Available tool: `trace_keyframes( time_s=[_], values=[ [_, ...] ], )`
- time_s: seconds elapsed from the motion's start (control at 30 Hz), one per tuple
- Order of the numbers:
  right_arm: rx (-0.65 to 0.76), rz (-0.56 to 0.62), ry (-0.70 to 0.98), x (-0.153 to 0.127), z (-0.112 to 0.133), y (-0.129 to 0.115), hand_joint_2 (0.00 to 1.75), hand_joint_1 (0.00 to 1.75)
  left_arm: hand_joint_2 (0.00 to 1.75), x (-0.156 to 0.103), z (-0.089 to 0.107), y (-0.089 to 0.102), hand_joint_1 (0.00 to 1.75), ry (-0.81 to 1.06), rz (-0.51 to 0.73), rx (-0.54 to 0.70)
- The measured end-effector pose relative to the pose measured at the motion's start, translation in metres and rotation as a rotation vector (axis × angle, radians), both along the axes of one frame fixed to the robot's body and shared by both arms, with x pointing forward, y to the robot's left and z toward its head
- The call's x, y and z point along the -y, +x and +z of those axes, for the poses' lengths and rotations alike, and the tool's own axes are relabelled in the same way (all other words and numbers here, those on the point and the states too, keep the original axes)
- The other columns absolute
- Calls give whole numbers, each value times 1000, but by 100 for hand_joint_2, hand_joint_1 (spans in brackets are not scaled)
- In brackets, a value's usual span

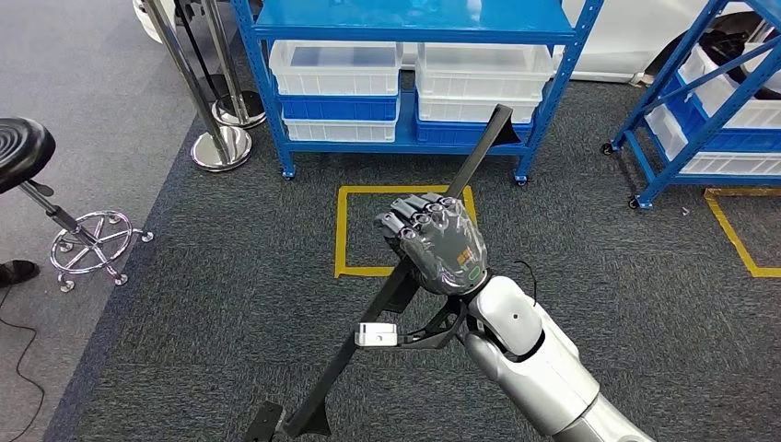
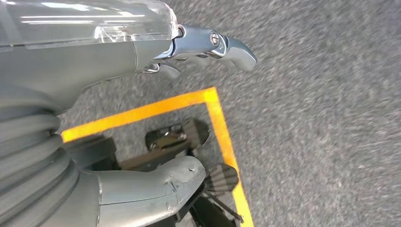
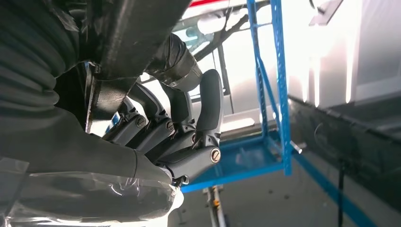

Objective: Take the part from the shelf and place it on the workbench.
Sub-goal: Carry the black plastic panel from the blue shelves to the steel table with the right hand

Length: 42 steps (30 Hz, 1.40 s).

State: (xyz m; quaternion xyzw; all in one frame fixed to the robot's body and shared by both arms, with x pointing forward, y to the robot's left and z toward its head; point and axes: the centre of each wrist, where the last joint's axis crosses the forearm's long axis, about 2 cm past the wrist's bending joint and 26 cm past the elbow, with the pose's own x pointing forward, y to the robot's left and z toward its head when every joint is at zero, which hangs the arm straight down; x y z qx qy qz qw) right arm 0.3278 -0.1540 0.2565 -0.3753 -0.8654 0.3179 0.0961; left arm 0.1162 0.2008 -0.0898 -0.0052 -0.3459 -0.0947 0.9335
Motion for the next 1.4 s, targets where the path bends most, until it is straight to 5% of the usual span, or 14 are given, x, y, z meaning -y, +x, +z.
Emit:
trace_keyframes(
  time_s=[1.07,1.4],
  values=[
    [-57,84,-53,3,-5,-1,175,175,175,7,-3,-18,0,-158,60,-9],
    [19,48,-76,18,33,12,175,175,175,9,-2,-14,0,-147,40,8]
  ],
)
